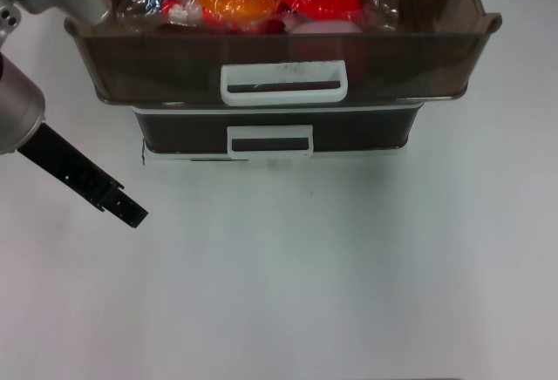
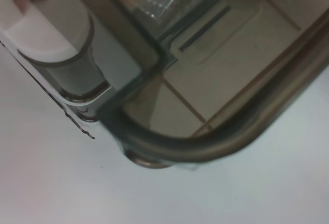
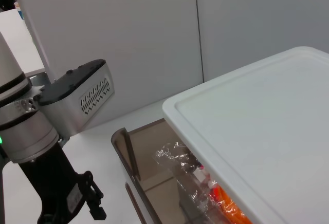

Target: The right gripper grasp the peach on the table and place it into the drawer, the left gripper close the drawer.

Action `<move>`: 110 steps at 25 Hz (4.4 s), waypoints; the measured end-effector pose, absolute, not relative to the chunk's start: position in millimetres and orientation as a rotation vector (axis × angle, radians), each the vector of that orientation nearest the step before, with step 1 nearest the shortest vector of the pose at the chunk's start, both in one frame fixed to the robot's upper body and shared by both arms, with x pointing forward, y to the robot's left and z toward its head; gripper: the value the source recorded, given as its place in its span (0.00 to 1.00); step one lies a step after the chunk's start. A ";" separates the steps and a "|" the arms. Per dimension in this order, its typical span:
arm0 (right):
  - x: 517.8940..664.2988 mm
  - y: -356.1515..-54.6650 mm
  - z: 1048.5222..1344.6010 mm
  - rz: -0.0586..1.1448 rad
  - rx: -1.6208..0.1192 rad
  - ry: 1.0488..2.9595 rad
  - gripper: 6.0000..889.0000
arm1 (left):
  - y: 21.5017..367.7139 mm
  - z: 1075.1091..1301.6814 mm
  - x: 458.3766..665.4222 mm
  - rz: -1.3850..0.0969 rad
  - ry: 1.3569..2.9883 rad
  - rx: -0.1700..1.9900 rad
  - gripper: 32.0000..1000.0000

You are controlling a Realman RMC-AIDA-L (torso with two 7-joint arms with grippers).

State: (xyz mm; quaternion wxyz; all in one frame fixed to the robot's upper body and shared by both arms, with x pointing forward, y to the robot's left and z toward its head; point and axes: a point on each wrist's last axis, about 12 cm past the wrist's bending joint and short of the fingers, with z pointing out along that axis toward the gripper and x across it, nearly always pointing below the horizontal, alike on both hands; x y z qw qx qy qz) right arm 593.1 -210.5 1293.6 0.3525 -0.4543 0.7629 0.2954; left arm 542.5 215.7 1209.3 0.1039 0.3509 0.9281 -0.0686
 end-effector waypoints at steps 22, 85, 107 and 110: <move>530.4 -331.3 1285.0 0.031 -0.859 2.370 0.96 | 212.3 1220.6 530.4 -0.250 2.705 1.092 0.81; 589.5 -290.4 1140.1 0.378 -0.960 2.578 0.96 | 79.8 1259.6 586.4 -0.083 2.050 1.800 0.81; 590.2 -288.6 1141.1 0.387 -0.965 2.568 0.96 | 81.2 1257.4 574.9 -0.155 2.097 1.845 0.81; 590.0 -288.5 1140.9 0.386 -0.967 2.571 0.96 | 80.7 1257.7 573.7 -0.175 2.098 1.847 0.81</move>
